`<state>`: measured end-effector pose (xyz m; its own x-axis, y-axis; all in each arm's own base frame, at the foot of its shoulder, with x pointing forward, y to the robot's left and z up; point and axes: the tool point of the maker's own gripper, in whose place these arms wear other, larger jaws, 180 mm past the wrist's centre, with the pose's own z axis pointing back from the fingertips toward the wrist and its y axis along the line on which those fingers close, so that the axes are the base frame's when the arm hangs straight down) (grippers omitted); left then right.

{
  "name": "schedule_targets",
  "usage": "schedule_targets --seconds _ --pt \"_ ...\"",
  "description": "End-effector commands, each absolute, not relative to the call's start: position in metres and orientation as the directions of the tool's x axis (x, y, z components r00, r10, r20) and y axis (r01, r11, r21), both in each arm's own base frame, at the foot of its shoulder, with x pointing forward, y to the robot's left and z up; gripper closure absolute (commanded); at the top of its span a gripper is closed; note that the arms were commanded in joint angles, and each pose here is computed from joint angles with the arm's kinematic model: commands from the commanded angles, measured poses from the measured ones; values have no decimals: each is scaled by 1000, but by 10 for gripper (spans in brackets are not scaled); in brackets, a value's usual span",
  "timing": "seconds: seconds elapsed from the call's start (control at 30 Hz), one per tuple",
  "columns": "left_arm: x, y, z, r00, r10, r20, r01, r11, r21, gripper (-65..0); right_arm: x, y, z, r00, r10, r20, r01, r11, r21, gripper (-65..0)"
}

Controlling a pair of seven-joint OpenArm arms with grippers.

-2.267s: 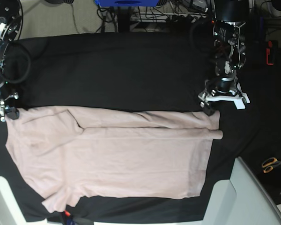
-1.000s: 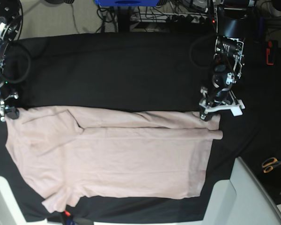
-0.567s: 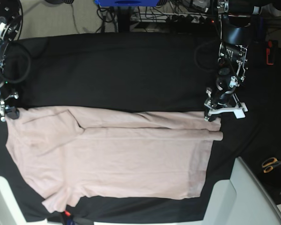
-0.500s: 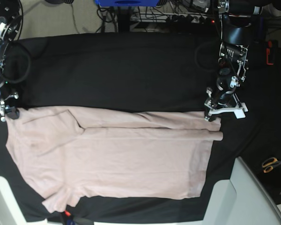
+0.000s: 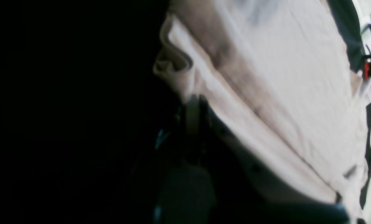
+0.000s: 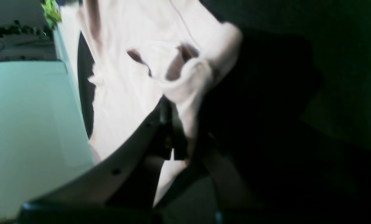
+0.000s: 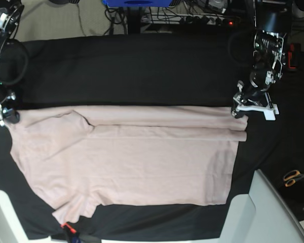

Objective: Fold the T-shirt properly
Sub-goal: 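Drag the folded shirt across the table toward the arms with both grippers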

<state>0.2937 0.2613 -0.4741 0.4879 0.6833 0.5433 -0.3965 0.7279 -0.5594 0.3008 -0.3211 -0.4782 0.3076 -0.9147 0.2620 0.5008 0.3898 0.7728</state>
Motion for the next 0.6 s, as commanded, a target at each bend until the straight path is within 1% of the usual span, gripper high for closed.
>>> schedule_targets --seconds 0.0,0.1,0.23,0.3,0.37,0.47,0.57 --pt "301 270 -457 468 666 582 -363 745 -560 0 310 -336 -462 285 -909 303 467 408 784 0" --pt "291 264 -454 487 645 589 -340 761 -553 0 301 -337 -465 294 -904 309 476 419 774 0" --pt "272 262 -458 505 639 580 -344 765 -544 0 291 -341 -454 312 -877 366 453 476 754 0" --pt "264 259 -460 515 635 575 -343 768 -541 0 286 -336 -453 322 -869 374 443 488 752 0" --pt "257 257 -460 523 630 574 -339 772 -538 0 274 -338 -454 319 -877 359 458 474 752 0" --pt "248 255 -458 536 619 574 -331 779 -532 0 256 -336 -462 305 -903 303 486 421 766 0" --pt "238 249 -455 547 611 573 -317 784 -533 0 243 -339 -458 317 -899 301 490 427 760 0"
